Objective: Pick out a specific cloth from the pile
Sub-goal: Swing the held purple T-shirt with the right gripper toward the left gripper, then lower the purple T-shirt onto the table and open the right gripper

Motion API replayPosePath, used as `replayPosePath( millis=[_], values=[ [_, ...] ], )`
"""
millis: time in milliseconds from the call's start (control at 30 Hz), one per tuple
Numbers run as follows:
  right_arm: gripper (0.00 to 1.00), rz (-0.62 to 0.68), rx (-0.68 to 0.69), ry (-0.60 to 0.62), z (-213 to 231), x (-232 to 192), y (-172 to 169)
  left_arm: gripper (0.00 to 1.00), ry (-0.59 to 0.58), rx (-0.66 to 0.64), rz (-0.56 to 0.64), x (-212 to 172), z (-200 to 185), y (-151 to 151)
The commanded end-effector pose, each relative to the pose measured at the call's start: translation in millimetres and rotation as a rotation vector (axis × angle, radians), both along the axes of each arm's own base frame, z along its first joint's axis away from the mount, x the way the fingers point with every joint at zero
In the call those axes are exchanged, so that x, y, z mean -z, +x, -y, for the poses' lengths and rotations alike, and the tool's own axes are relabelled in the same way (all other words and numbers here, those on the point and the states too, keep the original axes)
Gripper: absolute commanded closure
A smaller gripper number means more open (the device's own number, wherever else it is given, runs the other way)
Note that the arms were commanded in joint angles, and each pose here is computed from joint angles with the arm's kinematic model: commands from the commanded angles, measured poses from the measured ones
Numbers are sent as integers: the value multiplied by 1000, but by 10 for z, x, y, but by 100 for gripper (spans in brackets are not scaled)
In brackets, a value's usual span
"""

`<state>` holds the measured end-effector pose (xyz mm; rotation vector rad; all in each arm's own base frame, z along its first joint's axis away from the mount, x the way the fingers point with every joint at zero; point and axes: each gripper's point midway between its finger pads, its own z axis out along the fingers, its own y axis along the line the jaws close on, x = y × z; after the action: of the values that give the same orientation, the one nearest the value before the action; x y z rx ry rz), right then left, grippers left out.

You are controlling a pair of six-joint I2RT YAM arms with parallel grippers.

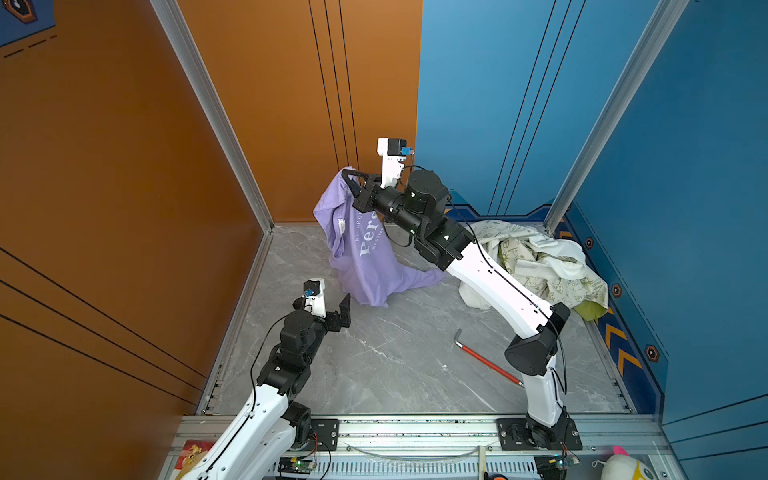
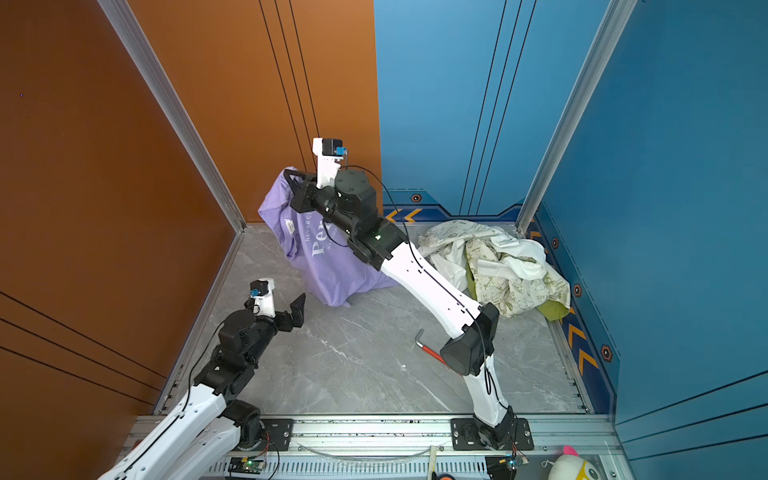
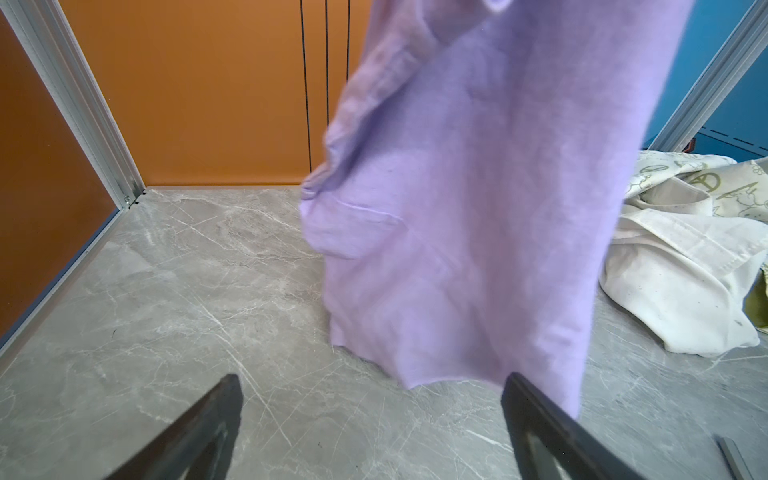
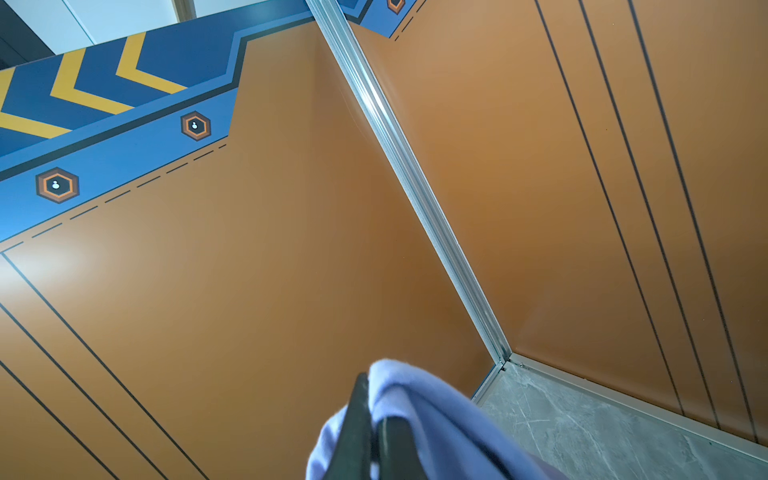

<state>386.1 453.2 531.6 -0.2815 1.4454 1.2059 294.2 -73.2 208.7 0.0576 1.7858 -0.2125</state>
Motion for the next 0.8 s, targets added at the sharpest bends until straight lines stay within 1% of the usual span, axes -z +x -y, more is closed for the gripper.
replayPosePath(
  millis=[0, 233, 467, 633, 767],
  values=[
    [96, 58, 3, 52, 142, -324, -82, 2, 19, -13, 24, -20, -21, -8],
    [96, 16, 46, -44, 225, -18, 77, 2, 18, -13, 28, -32, -21, -11],
    [96, -90, 129, -148, 385, 606, 358, 2, 18, -16, 28, -25, -26, -15],
    [96, -149, 130, -214, 347, 987, 442, 2, 20, -19, 28, -21, -32, -17],
    [96, -194, 105, -236, 219, 1217, 472, 2, 23, -23, 30, -27, -42, -15]
  ],
)
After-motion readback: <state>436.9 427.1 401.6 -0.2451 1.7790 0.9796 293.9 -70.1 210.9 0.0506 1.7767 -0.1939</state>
